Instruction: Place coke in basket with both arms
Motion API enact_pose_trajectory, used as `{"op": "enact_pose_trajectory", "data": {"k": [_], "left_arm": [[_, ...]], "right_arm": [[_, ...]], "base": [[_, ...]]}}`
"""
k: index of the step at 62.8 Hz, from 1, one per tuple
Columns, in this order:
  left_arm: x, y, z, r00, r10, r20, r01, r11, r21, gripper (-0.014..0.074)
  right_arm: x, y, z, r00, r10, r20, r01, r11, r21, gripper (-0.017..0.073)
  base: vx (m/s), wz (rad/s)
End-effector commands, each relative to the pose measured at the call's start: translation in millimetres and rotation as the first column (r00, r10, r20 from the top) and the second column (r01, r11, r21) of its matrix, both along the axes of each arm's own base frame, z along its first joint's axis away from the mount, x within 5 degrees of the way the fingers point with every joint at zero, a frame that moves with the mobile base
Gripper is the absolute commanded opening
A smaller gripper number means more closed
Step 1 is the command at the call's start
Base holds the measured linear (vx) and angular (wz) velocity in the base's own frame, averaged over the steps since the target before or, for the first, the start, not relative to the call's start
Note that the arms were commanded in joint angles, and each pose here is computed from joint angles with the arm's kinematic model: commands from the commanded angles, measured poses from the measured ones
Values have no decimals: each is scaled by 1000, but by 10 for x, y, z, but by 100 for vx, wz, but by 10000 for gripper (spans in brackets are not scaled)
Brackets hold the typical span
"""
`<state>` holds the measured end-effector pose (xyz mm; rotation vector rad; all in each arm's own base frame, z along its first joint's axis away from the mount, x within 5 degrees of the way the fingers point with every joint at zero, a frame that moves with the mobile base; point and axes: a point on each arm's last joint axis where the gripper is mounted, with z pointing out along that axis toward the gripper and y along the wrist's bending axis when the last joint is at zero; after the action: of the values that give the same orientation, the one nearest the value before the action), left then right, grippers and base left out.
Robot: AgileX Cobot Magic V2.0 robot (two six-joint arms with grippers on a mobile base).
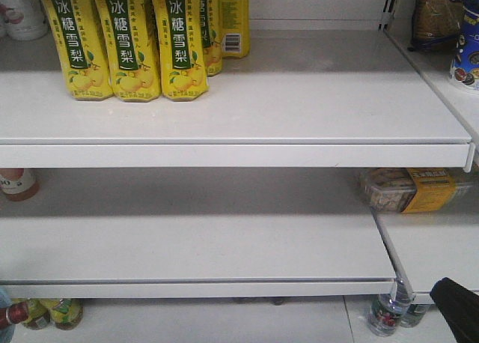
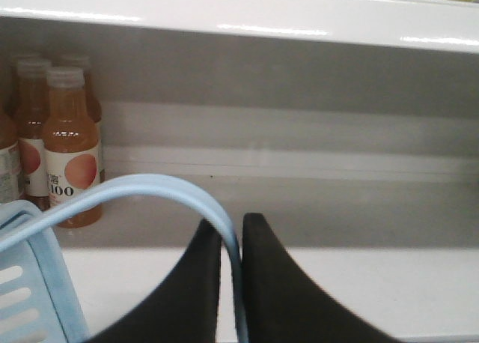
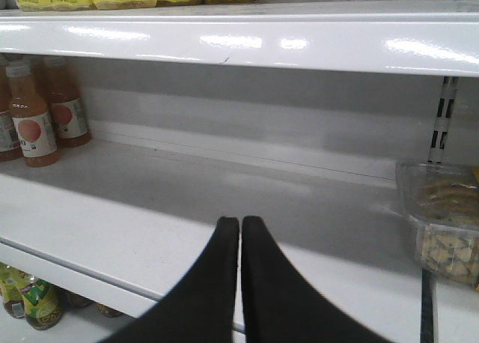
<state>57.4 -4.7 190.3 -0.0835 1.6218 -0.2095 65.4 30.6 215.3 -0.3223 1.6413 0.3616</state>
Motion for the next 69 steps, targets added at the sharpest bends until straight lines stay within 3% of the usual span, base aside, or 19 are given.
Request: {"op": "enact_pose_trajectory", "data": {"k": [1, 69], "left_arm": [[-51, -9, 312, 964, -15, 265, -2, 998, 64, -6], [-54, -10, 323, 961, -17, 277, 0, 998, 62, -6]], "right_arm": [[20, -26, 142, 997, -36, 75, 34, 999, 32, -5], [20, -26, 142, 997, -36, 75, 34, 999, 32, -5]], "base": [[0, 0], [0, 0]]}}
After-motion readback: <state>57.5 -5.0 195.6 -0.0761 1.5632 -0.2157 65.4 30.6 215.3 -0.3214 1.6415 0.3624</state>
